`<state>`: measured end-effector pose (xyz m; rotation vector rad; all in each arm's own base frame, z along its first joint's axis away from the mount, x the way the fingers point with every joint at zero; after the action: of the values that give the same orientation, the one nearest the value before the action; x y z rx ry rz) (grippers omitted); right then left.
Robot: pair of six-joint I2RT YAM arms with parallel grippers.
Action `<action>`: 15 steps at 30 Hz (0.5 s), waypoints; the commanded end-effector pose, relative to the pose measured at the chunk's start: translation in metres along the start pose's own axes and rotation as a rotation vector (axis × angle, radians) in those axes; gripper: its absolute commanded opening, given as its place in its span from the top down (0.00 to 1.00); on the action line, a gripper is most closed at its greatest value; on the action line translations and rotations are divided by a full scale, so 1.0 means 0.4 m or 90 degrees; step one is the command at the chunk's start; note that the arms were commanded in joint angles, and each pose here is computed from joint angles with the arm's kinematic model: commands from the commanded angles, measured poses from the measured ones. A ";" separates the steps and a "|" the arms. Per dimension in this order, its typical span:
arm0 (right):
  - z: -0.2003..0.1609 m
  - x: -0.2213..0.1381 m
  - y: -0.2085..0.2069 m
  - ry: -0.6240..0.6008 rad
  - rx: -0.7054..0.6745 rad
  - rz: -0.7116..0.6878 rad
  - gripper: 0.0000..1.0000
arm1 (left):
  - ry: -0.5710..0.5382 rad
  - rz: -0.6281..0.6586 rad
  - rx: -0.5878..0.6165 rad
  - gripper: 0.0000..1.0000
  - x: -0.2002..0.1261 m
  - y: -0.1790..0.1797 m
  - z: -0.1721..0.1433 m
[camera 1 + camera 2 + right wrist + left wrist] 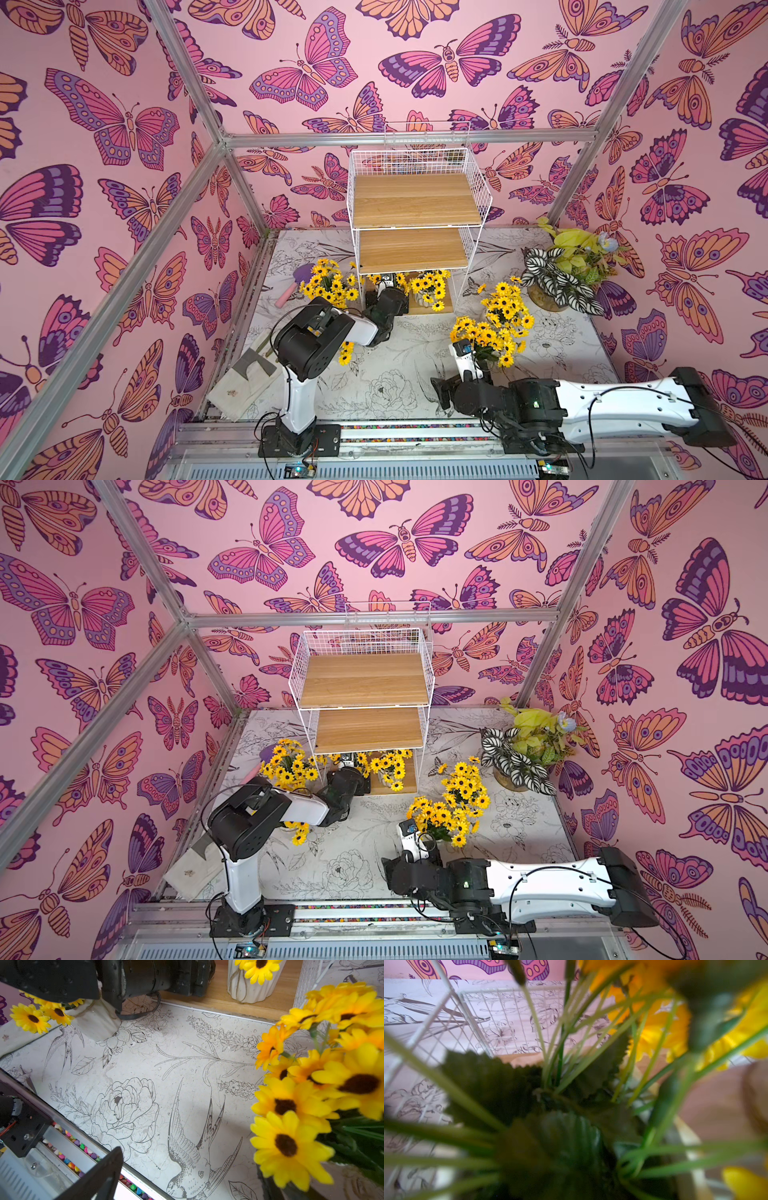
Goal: Take the sunflower pots off the shelves
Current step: Pick up the sunflower pot from the shelf.
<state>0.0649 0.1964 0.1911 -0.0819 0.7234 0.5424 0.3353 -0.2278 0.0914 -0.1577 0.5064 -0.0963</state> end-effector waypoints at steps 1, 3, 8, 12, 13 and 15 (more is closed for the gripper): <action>0.026 -0.020 -0.007 -0.025 0.000 -0.015 0.01 | -0.025 -0.035 0.009 0.35 -0.053 -0.026 0.020; 0.029 -0.025 -0.015 -0.029 0.002 -0.018 0.01 | -0.030 -0.040 0.016 0.35 -0.080 -0.031 0.017; 0.039 -0.039 -0.028 -0.046 0.011 -0.018 0.01 | -0.044 -0.051 0.016 0.35 -0.141 -0.036 0.016; 0.047 -0.047 -0.034 -0.052 0.009 -0.021 0.01 | -0.045 -0.066 0.010 0.35 -0.187 -0.039 0.006; 0.049 -0.048 -0.037 -0.054 0.007 -0.024 0.01 | -0.046 -0.068 0.010 0.35 -0.200 -0.039 0.003; 0.054 -0.053 -0.040 -0.058 0.004 -0.027 0.01 | -0.043 -0.068 0.019 0.35 -0.222 -0.038 -0.009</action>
<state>0.0695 0.1825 0.2070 -0.0510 0.6666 0.5191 0.2641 -0.2328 0.1178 -0.1248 0.4894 -0.2178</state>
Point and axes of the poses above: each gripper's point midway between its finger pads, its own x axis out along the fingers, its own y axis along the line the jaws close on, z = x × y, the point moved 9 cm from there along -x, back along the fingers, and after that the axes turned 7 degrees about -x, right-handed, at the moved point
